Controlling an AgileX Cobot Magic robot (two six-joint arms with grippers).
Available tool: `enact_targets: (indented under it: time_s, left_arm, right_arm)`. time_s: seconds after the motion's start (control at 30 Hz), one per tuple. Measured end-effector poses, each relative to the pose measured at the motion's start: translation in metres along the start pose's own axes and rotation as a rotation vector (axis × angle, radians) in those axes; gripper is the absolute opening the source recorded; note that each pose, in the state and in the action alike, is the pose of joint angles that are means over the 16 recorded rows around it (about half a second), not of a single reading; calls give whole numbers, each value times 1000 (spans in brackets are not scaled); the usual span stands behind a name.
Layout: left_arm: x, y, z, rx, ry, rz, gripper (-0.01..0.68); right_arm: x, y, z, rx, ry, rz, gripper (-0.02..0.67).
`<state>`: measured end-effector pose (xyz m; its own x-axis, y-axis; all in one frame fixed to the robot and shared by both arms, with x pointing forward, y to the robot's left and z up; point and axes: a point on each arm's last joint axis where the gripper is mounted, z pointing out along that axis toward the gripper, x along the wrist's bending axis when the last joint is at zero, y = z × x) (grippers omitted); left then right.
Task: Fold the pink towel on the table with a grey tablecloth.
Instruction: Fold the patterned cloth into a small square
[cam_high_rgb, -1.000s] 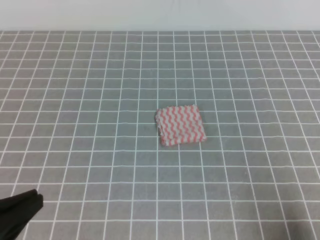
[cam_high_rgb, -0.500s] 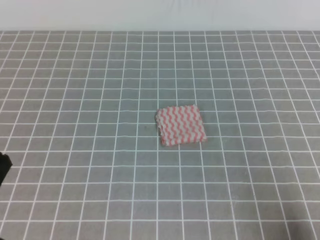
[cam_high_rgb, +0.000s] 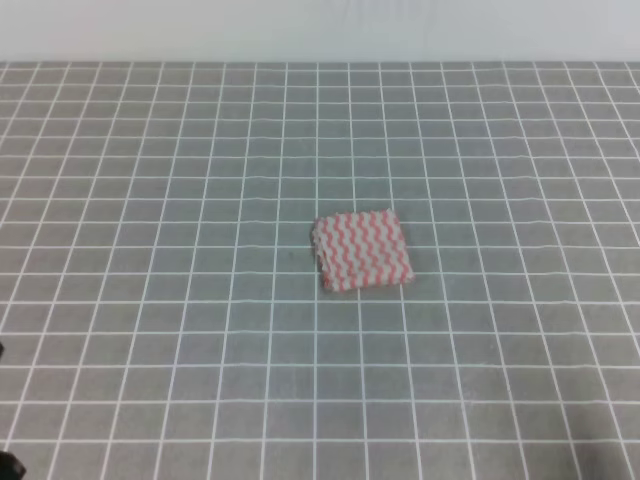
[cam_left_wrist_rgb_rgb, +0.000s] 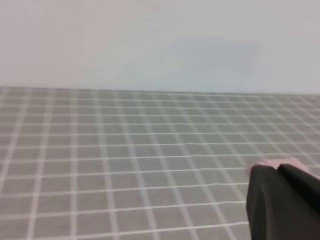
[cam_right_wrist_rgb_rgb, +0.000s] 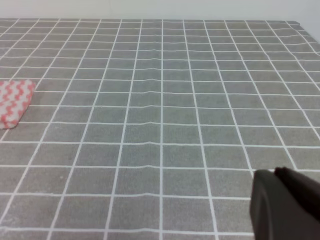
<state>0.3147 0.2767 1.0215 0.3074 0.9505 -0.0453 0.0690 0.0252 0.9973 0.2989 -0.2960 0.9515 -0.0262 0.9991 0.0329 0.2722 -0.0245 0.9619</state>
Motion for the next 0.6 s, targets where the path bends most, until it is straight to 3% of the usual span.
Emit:
enact_targets:
  time_s: [0.27, 0.6]
  left_arm:
    - [8, -17, -9, -26, 100, -25, -3]
    - [12, -43, -20, -30, 166, 13, -2]
  right_arm:
    - [0, 0, 0, 0, 0, 0, -16]
    - [0, 3, -2, -12, 1, 2, -17]
